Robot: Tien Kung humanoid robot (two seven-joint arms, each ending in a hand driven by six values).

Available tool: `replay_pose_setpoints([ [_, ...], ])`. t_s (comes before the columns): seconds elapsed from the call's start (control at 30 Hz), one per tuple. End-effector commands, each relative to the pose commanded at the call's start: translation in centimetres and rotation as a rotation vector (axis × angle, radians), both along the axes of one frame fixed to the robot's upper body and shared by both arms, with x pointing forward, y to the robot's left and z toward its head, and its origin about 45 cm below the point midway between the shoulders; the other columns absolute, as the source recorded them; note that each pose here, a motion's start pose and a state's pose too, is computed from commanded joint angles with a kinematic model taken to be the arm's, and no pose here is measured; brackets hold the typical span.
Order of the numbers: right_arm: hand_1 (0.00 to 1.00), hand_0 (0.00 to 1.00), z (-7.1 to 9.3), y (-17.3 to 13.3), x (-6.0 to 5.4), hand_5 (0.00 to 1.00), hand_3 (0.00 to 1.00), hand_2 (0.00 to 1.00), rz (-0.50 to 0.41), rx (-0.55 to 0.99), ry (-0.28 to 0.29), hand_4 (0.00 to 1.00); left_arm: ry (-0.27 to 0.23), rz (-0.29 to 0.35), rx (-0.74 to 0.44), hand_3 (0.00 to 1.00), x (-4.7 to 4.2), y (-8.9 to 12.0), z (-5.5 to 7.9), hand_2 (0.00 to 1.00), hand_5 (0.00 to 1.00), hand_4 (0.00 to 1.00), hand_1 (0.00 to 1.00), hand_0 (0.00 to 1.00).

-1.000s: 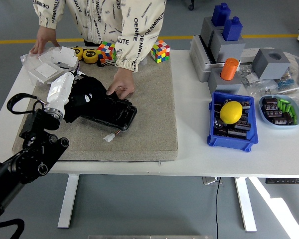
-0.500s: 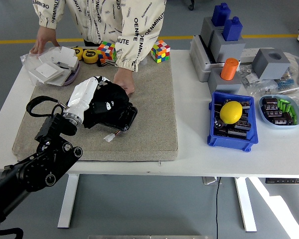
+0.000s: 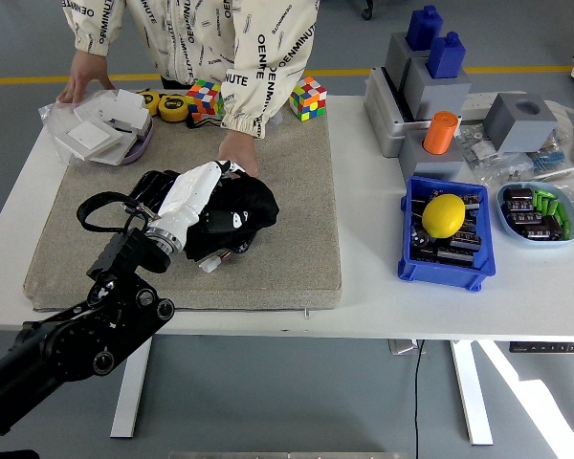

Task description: Pick the rag up,wipe the panel,place it on the desk

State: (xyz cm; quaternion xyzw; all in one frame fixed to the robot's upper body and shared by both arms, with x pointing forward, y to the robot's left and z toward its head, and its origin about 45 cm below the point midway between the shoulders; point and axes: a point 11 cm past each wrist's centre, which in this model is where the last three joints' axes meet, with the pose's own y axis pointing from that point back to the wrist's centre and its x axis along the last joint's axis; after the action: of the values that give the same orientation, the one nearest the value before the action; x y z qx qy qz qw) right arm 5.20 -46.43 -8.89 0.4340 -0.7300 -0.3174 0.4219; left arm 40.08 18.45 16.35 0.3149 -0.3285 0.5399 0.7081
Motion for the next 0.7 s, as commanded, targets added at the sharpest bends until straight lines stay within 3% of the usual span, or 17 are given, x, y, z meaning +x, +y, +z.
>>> replay_pose_setpoints([
  [0.23,0.559,0.538,0.0,0.1,0.1,0.359,0.521,0.494,0.002,0.001,-0.002,0.882,0.001,0.038,0.008,0.563,0.47,1.1,-0.4,0.397,0.002,0.701,0.354,0.245],
  [0.47,0.560,0.537,0.0,0.1,-0.1,0.359,0.521,0.494,0.001,0.001,0.001,0.882,-0.026,0.124,0.009,0.563,1.89,3.9,0.4,0.395,0.002,0.702,0.353,0.243],
  [0.7,0.561,0.538,0.0,0.1,0.0,0.359,0.521,0.494,0.002,0.002,-0.001,0.883,-0.013,0.216,0.022,0.563,2.77,7.2,-0.2,0.395,0.002,0.702,0.349,0.241],
])
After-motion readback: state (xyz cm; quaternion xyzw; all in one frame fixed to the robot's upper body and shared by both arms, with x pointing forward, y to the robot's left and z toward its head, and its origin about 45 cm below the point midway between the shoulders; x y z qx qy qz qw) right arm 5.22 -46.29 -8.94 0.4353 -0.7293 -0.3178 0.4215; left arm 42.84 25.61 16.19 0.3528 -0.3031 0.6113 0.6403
